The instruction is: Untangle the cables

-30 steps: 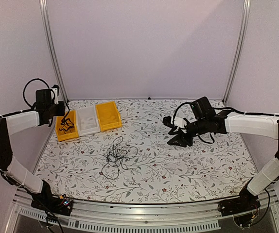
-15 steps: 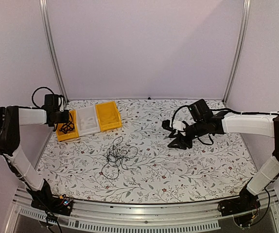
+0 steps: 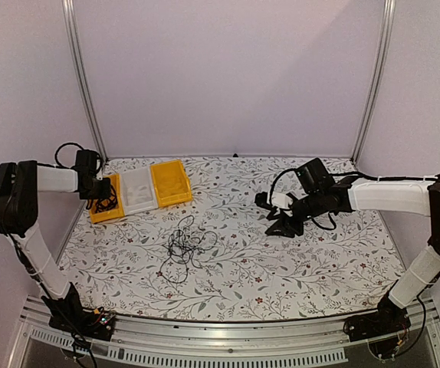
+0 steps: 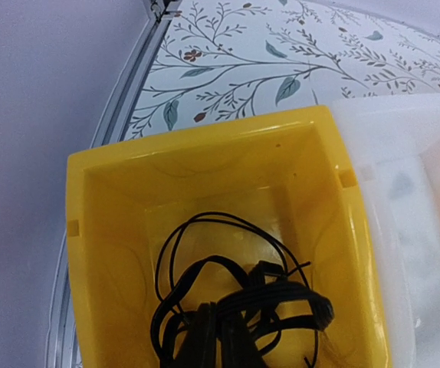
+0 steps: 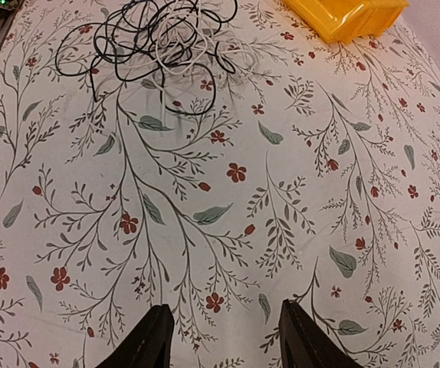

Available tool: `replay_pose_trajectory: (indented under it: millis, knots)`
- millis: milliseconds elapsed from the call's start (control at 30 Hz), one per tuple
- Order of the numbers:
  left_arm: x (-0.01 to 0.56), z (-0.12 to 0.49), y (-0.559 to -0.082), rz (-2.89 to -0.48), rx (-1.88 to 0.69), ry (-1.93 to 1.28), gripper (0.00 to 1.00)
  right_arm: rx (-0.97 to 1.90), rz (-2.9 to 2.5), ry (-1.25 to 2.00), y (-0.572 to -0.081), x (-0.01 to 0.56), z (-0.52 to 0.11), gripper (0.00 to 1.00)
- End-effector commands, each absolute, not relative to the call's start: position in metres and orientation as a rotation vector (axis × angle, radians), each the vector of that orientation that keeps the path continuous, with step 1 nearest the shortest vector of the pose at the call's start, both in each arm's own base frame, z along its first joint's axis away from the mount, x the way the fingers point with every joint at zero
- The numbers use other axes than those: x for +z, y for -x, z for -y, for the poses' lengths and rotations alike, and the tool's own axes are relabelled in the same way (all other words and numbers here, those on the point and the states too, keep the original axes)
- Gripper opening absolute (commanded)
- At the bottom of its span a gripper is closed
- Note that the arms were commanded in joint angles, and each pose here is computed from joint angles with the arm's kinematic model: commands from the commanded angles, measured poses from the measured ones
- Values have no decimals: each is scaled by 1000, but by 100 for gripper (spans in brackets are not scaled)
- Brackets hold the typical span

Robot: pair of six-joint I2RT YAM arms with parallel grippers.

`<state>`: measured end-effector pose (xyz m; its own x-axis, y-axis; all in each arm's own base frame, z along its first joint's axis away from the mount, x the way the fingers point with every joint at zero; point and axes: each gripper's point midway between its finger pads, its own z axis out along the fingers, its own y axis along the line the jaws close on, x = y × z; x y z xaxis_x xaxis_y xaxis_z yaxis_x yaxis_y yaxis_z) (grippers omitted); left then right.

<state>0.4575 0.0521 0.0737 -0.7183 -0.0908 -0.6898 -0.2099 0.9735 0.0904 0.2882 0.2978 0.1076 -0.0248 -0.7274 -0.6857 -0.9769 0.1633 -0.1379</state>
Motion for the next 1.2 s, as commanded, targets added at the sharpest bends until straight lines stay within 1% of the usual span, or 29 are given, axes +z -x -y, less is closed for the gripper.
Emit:
replay_pose_trajectory:
  millis: [0, 133, 167, 233, 267, 300, 400, 467, 567, 667, 767, 933, 1033, 1167]
  knots:
    - [75, -58, -460, -2382, 223, 236, 0, 484, -1805, 1642, -289, 107, -301, 51]
    - [81, -57, -461, -2390, 214, 227, 0, 470, -1807, 1654, -289, 104, -301, 51]
    - [85, -58, -461, -2383, 222, 229, 5, 469, -1806, 1655, -289, 104, -301, 51]
    - [96, -61, -459, -2365, 242, 239, 18, 469, -1805, 1657, -288, 104, -301, 51]
    - [102, -64, -457, -2352, 258, 247, 26, 470, -1803, 1657, -288, 104, -301, 52]
    - [109, -66, -455, -2336, 272, 256, 32, 472, -1803, 1657, -288, 104, -301, 52]
    - [128, -69, -447, -2302, 292, 267, 43, 473, -1798, 1659, -287, 105, -302, 52]
    - [142, -69, -442, -2288, 294, 269, 47, 473, -1797, 1660, -287, 106, -303, 52]
    - [171, -68, -433, -2235, 277, 293, 51, 471, -1793, 1660, -286, 108, -303, 52]
    - [199, -57, -423, -2181, 182, 302, 51, 467, -1789, 1655, -287, 110, -303, 52]
    - [231, -1, -411, -2080, -95, 140, 51, 443, -1783, 1636, -292, 114, -304, 52]
    - [277, 102, -365, -1868, -348, -169, 52, 497, -1744, 1546, -302, 156, -315, 52]
    - [279, 150, -339, -1836, -471, -275, 53, 581, -1731, 1551, -301, 180, -326, 52]
    - [249, 203, -315, -1873, -575, -367, 56, 668, -1735, 1523, -308, 194, -342, 52]
